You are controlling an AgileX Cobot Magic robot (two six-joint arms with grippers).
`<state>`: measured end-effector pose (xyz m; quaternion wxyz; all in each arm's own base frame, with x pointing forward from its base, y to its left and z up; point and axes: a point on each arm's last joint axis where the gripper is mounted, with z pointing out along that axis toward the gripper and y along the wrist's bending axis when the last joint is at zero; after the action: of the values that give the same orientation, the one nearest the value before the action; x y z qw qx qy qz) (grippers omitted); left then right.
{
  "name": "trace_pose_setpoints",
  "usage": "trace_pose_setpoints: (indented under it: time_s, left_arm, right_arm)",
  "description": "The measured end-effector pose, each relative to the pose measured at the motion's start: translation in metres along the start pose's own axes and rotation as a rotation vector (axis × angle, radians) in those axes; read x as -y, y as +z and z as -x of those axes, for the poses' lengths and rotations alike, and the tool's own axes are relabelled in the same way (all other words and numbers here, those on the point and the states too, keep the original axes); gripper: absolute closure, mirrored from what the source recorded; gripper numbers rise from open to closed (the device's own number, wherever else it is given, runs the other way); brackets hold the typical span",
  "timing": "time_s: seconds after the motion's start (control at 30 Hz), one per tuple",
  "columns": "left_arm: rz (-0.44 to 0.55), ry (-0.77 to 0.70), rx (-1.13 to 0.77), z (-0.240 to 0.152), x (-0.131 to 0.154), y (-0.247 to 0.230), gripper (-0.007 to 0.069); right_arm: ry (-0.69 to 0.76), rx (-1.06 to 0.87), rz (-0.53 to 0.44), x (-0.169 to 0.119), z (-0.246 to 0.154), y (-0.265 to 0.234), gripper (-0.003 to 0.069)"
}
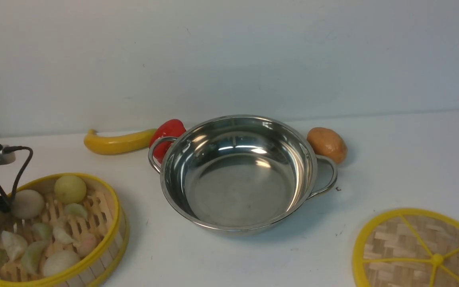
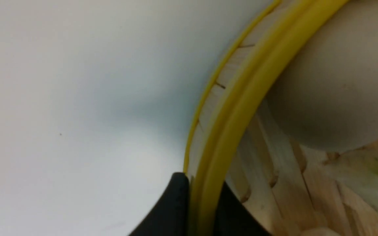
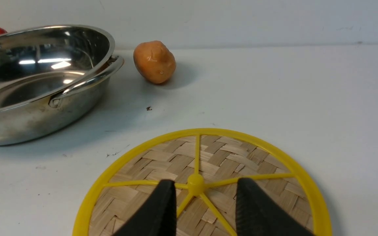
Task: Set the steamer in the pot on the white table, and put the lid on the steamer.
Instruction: 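Grasp the rim of the steamer basket holding the buns with the left gripper, then place the bamboo steamer basket with dumplings into the steel pot with the left gripper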
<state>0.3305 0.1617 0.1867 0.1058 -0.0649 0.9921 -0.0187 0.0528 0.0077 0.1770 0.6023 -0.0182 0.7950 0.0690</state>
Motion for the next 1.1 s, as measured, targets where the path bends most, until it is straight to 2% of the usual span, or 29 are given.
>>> trace_pose_setpoints:
  time_s: [0.53,0.77,0.9,1.1]
  left_arm:
    - [-0.146,0.018,0.032,0.029,0.01,-0.045,0.0587]
    - [-0.163,0.031,0.086,0.044,0.011,-0.069,0.0587]
    - [-0.151,0.084,0.137,0.061,0.029,-0.091,0.0587]
    - [-0.136,0.209,0.191,0.083,0.081,-0.112,0.0587]
  right_arm:
    - [0.0,0.0,0.0,0.0,0.0,0.0,0.0418]
    - [0.0,0.0,0.0,0.0,0.0,0.0,0.0418]
    - [0.0,0.0,0.0,0.0,0.0,0.0,0.0418]
    - [0.0,0.0,0.0,0.0,0.0,0.0,0.0418]
